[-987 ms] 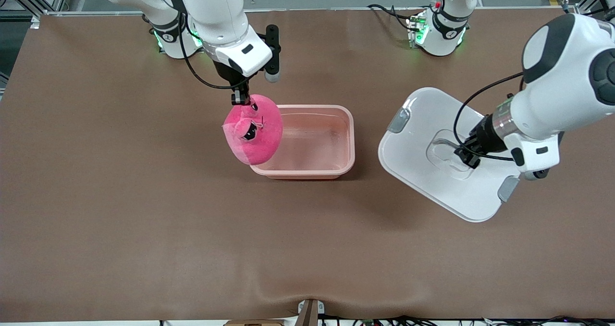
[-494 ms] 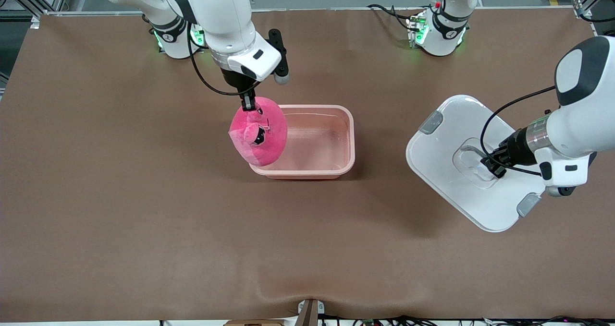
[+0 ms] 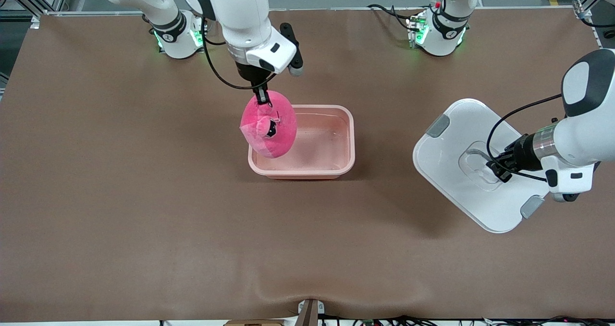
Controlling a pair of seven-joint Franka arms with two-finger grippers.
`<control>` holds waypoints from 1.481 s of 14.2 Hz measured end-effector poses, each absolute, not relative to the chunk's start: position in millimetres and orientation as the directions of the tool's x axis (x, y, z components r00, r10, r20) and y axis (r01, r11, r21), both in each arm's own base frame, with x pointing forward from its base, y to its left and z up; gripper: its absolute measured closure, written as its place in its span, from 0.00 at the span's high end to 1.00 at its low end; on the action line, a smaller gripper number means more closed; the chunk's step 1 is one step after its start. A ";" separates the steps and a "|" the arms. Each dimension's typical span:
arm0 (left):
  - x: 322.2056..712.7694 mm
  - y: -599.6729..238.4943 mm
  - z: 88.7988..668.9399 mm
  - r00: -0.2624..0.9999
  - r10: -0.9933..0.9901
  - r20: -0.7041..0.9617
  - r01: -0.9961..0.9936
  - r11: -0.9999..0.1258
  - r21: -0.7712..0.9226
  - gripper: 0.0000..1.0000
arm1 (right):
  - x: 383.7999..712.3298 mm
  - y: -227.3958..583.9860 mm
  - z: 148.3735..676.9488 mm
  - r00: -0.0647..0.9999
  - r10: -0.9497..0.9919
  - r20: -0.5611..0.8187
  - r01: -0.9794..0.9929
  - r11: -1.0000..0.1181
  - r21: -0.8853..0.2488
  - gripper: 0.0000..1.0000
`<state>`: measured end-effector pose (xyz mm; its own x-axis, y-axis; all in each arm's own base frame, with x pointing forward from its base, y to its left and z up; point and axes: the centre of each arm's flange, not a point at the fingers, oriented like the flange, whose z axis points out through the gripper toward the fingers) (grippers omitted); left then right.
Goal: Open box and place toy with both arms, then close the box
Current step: 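Lower the pink plush into the open box and release it with the right gripper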
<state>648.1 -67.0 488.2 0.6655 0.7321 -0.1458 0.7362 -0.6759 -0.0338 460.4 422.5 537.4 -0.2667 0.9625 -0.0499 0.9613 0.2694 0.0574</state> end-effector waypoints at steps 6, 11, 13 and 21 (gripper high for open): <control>651.8 -47.9 479.4 0.680 0.716 -0.158 0.721 -0.692 -0.034 0.07 | 464.3 428.5 521.9 -0.271 0.961 -0.051 0.960 0.273 0.058 0.03; 653.4 -45.4 473.0 0.679 0.714 -0.168 0.720 -0.693 -0.037 0.07 | 468.9 430.2 511.9 -0.270 0.961 -0.055 0.960 0.273 0.056 0.03; 653.4 -45.4 472.9 0.679 0.714 -0.168 0.720 -0.693 -0.037 0.07 | 470.6 428.4 509.0 -0.276 0.959 -0.059 0.959 0.279 0.051 0.03; 653.8 -46.0 471.7 0.688 0.710 -0.147 0.712 -0.700 -0.053 0.07 | 476.7 421.7 508.3 -0.279 0.958 -0.062 0.958 0.282 0.050 0.03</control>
<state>653.8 -46.0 471.7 0.6882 0.7104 -0.1474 0.7118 -0.7004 -0.0528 476.7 421.7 508.3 -0.2791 0.9583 -0.0620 0.9580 0.2822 0.0500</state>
